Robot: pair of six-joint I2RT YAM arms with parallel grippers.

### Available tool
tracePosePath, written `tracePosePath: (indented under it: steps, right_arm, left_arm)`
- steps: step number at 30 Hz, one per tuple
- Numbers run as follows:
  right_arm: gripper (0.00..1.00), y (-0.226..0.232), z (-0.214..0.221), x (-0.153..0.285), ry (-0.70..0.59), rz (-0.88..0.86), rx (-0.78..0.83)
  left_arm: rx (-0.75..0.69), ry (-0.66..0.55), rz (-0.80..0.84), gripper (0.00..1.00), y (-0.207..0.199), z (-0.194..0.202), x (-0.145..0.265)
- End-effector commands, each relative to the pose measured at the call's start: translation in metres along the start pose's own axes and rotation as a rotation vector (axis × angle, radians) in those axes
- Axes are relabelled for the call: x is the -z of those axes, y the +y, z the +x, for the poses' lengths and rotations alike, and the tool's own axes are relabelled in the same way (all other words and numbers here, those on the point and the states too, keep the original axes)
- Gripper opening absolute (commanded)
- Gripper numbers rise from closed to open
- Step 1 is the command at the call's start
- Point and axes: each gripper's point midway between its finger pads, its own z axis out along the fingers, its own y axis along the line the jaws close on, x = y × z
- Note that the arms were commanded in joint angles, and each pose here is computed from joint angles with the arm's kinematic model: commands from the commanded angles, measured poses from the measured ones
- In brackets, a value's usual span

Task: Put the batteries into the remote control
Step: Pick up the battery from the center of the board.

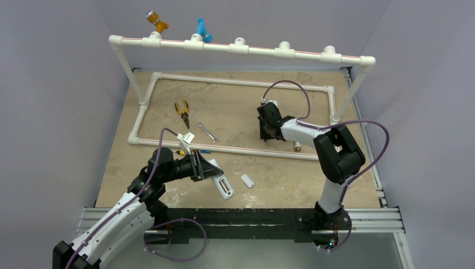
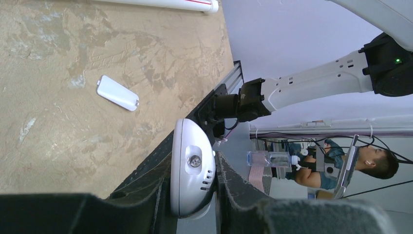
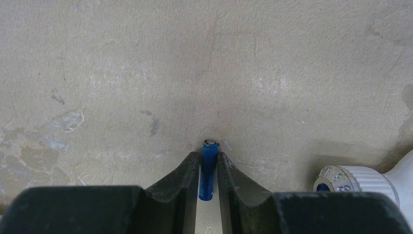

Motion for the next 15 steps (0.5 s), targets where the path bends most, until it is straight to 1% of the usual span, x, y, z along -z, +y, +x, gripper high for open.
tracePosePath:
  steps: [1, 5, 9, 12, 15]
  right_arm:
    - [0.19, 0.003, 0.004, -0.003, 0.031, -0.019, 0.003]
    - [0.2, 0.004, 0.009, 0.0, 0.045, -0.036, 0.002]
    - [0.25, 0.004, 0.015, 0.002, 0.062, -0.044, 0.001]
    - [0.25, 0.002, 0.018, 0.004, 0.067, -0.037, 0.004]
    - [0.22, 0.0, 0.019, 0.004, 0.071, -0.033, 0.008]
  left_arm:
    - [-0.039, -0.021, 0.046, 0.0, -0.014, -0.005, 0.002]
    - [-0.04, -0.019, 0.046, 0.0, -0.015, -0.006, 0.002]
    - [-0.041, -0.018, 0.049, 0.0, -0.016, -0.007, 0.001]
    - [-0.041, -0.018, 0.049, 0.0, -0.017, -0.007, 0.002]
    - [-0.04, -0.018, 0.047, 0.0, -0.016, -0.007, 0.001]
